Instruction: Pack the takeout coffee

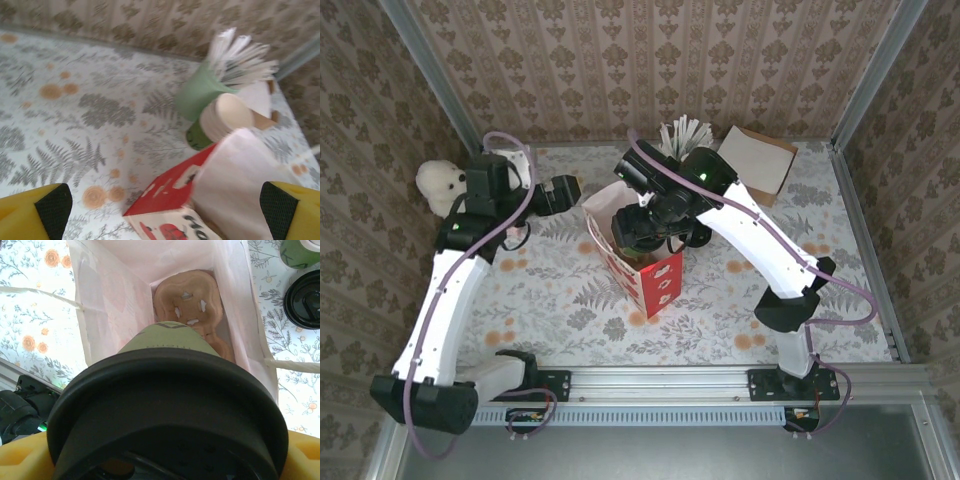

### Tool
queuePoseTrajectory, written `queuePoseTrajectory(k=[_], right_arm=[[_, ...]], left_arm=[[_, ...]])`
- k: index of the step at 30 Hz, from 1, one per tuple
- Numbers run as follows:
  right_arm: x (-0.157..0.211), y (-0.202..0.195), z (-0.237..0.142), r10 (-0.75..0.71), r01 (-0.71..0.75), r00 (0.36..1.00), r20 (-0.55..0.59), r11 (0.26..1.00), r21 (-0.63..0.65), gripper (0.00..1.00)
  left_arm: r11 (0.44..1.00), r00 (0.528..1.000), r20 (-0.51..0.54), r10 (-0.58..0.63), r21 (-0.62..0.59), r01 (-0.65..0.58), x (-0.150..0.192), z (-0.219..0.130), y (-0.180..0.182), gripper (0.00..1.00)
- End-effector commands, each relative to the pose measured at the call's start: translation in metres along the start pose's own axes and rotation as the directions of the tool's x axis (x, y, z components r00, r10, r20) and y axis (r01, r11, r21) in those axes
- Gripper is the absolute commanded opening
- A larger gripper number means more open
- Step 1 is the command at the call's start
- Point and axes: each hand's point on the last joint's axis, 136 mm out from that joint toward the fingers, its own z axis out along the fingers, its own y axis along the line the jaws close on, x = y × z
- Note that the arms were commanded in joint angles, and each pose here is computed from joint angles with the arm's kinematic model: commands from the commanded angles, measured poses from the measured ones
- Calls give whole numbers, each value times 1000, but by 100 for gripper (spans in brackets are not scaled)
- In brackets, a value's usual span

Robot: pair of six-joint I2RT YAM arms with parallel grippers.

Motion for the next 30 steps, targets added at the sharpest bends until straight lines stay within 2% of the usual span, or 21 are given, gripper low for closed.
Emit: queuePoseTrajectory(k=[1, 5, 9, 13, 23, 30], right_arm=[[35, -21, 11, -14, 33, 985, -174, 994, 107, 67], [34, -24, 16, 5, 18, 984, -180, 991, 130, 67], [35, -26, 24, 15, 16, 980, -197, 987, 157, 67], [31, -27, 26, 19, 12, 984, -177, 985, 170, 68], [31, -26, 37, 24, 12, 981, -193, 983, 183, 68], [35, -42, 39, 27, 29, 978, -208, 964, 263, 68]], left_arm=[[969, 986, 77, 151, 184, -162, -9, -24, -43, 99], [927, 981, 58, 185, 320, -193, 4, -40, -69, 97], [892, 973, 30, 228, 394, -221, 22, -49, -81, 91], [888, 969, 22, 248, 395, -236, 32, -49, -78, 83], [846, 957, 28, 287, 462, -267, 49, -49, -83, 48], [827, 949, 32, 315, 481, -291, 57, -52, -84, 35]])
